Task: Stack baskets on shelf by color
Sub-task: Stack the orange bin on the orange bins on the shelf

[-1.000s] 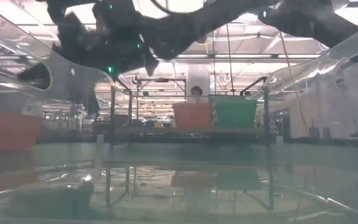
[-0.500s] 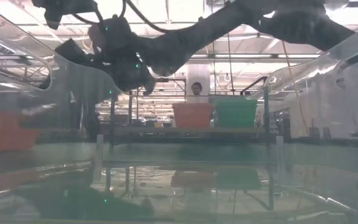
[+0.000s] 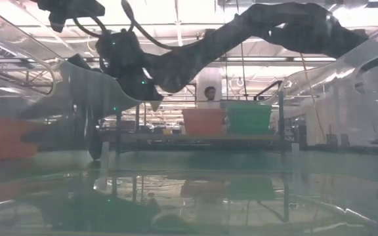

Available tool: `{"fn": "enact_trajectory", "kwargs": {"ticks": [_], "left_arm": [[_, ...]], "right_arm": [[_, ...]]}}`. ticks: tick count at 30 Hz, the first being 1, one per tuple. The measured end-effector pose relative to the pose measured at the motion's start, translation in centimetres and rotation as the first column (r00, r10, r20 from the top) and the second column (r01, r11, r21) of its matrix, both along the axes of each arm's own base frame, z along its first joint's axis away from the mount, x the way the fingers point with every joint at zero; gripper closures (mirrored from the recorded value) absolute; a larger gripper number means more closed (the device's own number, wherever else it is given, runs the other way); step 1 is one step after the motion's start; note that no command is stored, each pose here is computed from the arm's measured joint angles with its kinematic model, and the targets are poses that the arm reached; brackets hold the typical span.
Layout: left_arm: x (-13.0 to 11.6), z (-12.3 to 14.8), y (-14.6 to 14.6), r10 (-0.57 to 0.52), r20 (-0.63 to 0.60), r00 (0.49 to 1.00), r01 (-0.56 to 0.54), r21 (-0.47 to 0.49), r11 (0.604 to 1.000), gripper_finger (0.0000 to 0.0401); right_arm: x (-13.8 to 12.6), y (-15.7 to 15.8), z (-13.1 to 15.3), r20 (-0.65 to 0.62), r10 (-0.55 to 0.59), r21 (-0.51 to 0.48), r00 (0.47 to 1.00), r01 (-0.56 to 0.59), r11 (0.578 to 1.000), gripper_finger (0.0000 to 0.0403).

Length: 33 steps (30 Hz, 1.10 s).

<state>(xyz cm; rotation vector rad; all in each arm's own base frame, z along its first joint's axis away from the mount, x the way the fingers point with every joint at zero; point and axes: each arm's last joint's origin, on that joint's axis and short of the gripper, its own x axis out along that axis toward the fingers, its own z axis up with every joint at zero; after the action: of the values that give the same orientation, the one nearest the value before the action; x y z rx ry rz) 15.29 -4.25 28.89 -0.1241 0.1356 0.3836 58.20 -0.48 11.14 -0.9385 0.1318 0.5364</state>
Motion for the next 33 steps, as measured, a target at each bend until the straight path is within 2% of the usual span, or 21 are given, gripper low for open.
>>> {"fn": "enact_trajectory", "kwargs": {"ticks": [5,14,20,26,30,33], "left_arm": [[0.0,0.0,0.0,-0.001,-0.002,1.000,0.001,0.004,1.000,0.0364],[-0.1,-0.1,-0.3,-0.021,-0.007,1.000,0.021,0.000,1.000,0.0364],[-0.2,0.0,-0.5,-0.034,0.000,0.999,0.034,-0.003,0.999,0.0364],[-0.2,0.0,-0.5,-0.032,0.010,0.999,0.032,-0.019,0.999,0.0364],[-0.4,0.8,-0.4,-0.041,0.065,0.997,0.041,0.003,0.999,0.0364],[-0.7,1.4,-0.2,-0.064,0.091,0.994,0.061,0.035,0.998,0.0364]], "right_arm": [[0.1,0.0,-0.2,-0.023,-0.015,-0.011,1.000,0.015,1.000,0.0205],[-0.5,0.4,0.0,-0.118,-0.002,-0.056,0.993,-0.004,0.998,0.0296],[-1.3,1.2,1.1,-0.213,0.030,-0.086,0.977,-0.050,0.995,0.0338],[-2.3,1.5,3.1,-0.300,0.023,-0.045,0.954,-0.038,0.998,0.0393],[-3.0,1.6,4.4,-0.392,0.013,0.050,0.920,0.008,0.999,0.0395],[-3.8,1.8,6.6,-0.443,-0.014,0.114,0.896,0.072,0.991,0.0398]]}}
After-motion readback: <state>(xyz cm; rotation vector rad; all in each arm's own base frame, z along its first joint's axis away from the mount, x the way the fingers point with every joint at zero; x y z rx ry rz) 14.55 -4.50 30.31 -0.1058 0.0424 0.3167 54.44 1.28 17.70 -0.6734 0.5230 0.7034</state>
